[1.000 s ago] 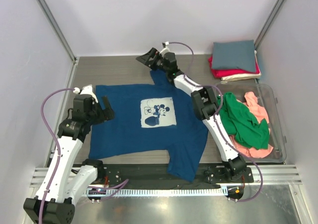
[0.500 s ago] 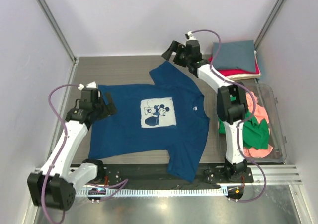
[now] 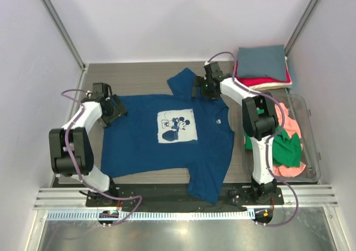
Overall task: Fold and stack the t-shirts
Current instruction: Flatten the tshirt out
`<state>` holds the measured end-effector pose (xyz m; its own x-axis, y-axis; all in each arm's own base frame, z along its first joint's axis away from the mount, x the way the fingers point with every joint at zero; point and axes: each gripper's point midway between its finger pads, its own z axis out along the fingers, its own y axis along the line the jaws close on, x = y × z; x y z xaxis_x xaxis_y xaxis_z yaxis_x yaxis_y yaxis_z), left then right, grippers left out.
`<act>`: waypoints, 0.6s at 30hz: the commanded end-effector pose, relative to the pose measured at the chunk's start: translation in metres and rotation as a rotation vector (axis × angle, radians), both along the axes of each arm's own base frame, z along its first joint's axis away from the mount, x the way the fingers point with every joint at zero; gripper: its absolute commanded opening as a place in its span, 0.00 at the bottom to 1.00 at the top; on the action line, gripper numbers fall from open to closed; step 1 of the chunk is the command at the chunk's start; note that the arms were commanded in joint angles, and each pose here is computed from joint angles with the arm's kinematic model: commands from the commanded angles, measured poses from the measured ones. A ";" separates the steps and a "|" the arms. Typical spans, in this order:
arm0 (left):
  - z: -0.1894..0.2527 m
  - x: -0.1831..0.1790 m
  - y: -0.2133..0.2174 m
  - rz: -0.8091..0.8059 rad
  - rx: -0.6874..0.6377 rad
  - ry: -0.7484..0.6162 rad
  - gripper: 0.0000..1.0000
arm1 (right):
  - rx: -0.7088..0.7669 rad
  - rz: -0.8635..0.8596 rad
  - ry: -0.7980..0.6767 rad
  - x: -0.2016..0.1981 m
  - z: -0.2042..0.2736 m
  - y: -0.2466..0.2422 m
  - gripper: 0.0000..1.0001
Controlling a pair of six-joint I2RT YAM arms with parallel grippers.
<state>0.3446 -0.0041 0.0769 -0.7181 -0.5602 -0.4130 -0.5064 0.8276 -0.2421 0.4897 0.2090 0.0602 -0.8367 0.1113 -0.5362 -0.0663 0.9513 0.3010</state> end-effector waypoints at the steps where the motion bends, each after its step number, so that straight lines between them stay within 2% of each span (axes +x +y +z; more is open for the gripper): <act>1: -0.004 0.032 -0.001 0.022 -0.034 -0.020 0.85 | -0.026 0.022 0.016 0.008 -0.008 -0.002 1.00; 10: -0.063 0.077 0.003 0.050 -0.051 0.102 0.82 | 0.013 -0.099 0.102 0.044 -0.056 -0.034 1.00; 12: -0.061 0.096 0.005 0.055 -0.058 0.079 0.81 | 0.033 -0.132 0.086 0.061 -0.053 -0.043 1.00; 14: -0.077 0.105 0.007 0.060 -0.062 0.112 0.81 | 0.043 -0.156 0.081 0.075 -0.058 -0.049 1.00; 15: -0.069 0.123 0.010 0.058 -0.061 0.080 0.81 | 0.051 -0.173 0.081 0.080 -0.059 -0.052 1.00; 17: -0.084 0.129 0.010 0.050 -0.060 0.114 0.80 | 0.053 -0.195 0.066 0.093 -0.063 -0.056 1.00; 18: -0.072 0.148 0.012 0.047 -0.057 0.073 0.80 | 0.049 -0.214 0.062 0.099 -0.066 -0.063 1.00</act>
<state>0.4743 0.0031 0.0300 -0.7111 -0.6102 -0.3491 -0.5569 0.7920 -0.2500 0.5911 0.1697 0.0458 -0.7868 0.2809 -0.5496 0.0520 0.9174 0.3945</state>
